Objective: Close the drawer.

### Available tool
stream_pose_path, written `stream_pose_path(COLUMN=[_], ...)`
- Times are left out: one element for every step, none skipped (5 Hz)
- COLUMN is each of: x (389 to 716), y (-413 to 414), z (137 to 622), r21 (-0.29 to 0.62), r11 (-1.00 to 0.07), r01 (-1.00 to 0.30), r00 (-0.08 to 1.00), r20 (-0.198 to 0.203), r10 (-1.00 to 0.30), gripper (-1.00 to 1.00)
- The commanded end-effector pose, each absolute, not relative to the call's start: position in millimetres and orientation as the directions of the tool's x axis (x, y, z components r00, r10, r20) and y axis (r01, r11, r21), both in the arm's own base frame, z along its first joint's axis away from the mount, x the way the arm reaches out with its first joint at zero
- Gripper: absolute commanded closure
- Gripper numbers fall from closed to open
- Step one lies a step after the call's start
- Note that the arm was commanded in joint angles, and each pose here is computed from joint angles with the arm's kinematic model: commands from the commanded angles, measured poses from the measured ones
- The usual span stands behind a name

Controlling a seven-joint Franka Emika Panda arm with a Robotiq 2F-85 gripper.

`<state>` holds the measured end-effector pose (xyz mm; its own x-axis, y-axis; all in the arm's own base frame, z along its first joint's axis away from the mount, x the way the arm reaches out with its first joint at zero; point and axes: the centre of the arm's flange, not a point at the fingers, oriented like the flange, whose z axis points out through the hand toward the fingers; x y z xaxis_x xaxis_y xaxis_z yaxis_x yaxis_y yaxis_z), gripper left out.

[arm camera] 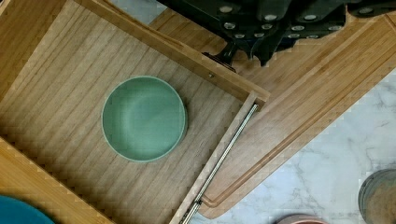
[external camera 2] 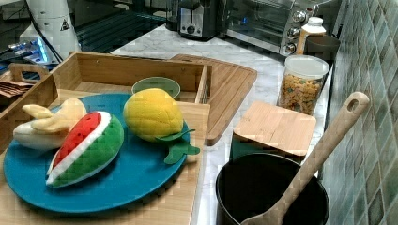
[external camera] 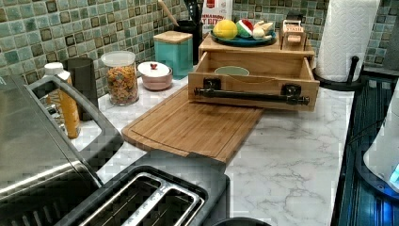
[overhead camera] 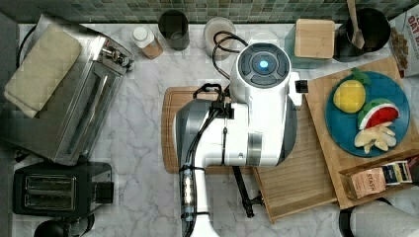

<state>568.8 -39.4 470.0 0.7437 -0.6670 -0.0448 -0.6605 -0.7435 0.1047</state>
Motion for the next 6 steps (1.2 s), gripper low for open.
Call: stream_pose_path(x=[567, 555, 528, 513, 498, 480], y=[-44, -42, -24, 4, 36, 63], z=[465, 458, 448, 448, 441, 437], r21=[0.113, 0.082, 0.035, 0.029, 0.046, 0.049], r11=[-0.740, -0.807, -0.886, -0.962, -0.989, -0.999], r01=[-0.663, -0.584, -0.463, -0.273, -0.138, -0.006], r00=[0.741, 0.804, 0.884, 0.958, 0.990, 1.000], r20=[-0.045, -0.074, -0.060, -0.087, -0.036, 0.008], r10=[-0.670, -0.590, -0.464, -0.275, -0.139, -0.006], gripper=[1.00, 1.00, 1.00, 1.00, 1.00, 1.00])
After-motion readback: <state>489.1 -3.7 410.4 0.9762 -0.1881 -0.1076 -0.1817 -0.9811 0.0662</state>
